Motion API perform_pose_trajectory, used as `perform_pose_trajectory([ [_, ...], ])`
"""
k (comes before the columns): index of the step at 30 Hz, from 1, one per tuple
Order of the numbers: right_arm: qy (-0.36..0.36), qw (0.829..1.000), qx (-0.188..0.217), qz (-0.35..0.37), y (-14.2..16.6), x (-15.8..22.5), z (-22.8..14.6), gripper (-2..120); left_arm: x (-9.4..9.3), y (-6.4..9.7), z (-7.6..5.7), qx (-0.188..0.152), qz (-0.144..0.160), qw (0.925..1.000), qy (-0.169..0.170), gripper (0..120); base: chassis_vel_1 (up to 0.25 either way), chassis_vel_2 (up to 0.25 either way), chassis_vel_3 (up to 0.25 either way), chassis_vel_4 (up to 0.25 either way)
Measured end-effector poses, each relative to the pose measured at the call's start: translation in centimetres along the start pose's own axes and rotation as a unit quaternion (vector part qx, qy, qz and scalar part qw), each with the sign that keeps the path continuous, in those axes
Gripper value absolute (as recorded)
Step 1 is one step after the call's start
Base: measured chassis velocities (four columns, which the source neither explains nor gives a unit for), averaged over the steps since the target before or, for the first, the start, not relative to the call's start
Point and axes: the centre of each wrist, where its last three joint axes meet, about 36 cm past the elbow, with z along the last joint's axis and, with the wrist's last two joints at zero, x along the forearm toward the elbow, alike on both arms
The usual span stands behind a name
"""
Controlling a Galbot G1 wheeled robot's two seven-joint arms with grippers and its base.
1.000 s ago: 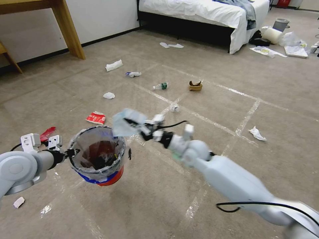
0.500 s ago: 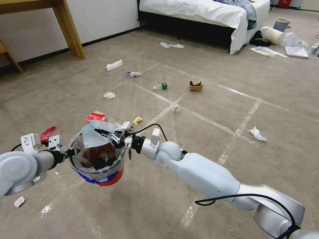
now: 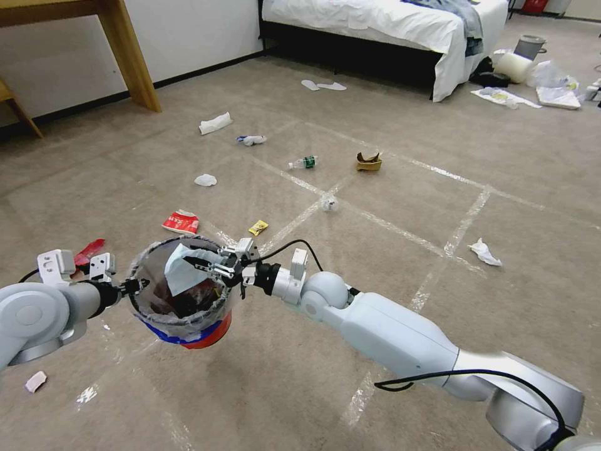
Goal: Pick up the trash bin and place the garbage on the floor into it.
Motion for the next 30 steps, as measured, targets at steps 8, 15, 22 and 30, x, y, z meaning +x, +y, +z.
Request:
perform_pose_trajectory([
  [8, 0.016, 0.999, 0.029, -0.009, -0.4, -0.1, -0.1, 79, 0.0, 0.0, -0.1, 0.001, 0.0, 1.0, 0.0, 0, 0.0, 0.0, 0.0, 0.0],
  [15, 0.056, 0.99, 0.126, -0.04, -2.8, -2.1, -3.8, 99, -0.1, -0.1, 0.4, 0.004, 0.004, 1.0, 0.002, 0, 0.0, 0.0, 0.0, 0.0],
  [22, 0.118, 0.96, 0.221, -0.128, -6.4, -4.6, -9.1, 100, 0.0, -0.4, 0.5, 0.002, 0.007, 1.0, 0.0, 0, 0.0, 0.0, 0.0, 0.0],
  [30, 0.183, 0.91, 0.32, -0.189, -9.5, -8.3, -15.1, 100, 0.1, -0.7, 0.8, 0.003, 0.011, 0.9999, 0.0, 0, 0.0, 0.0, 0.0, 0.0],
])
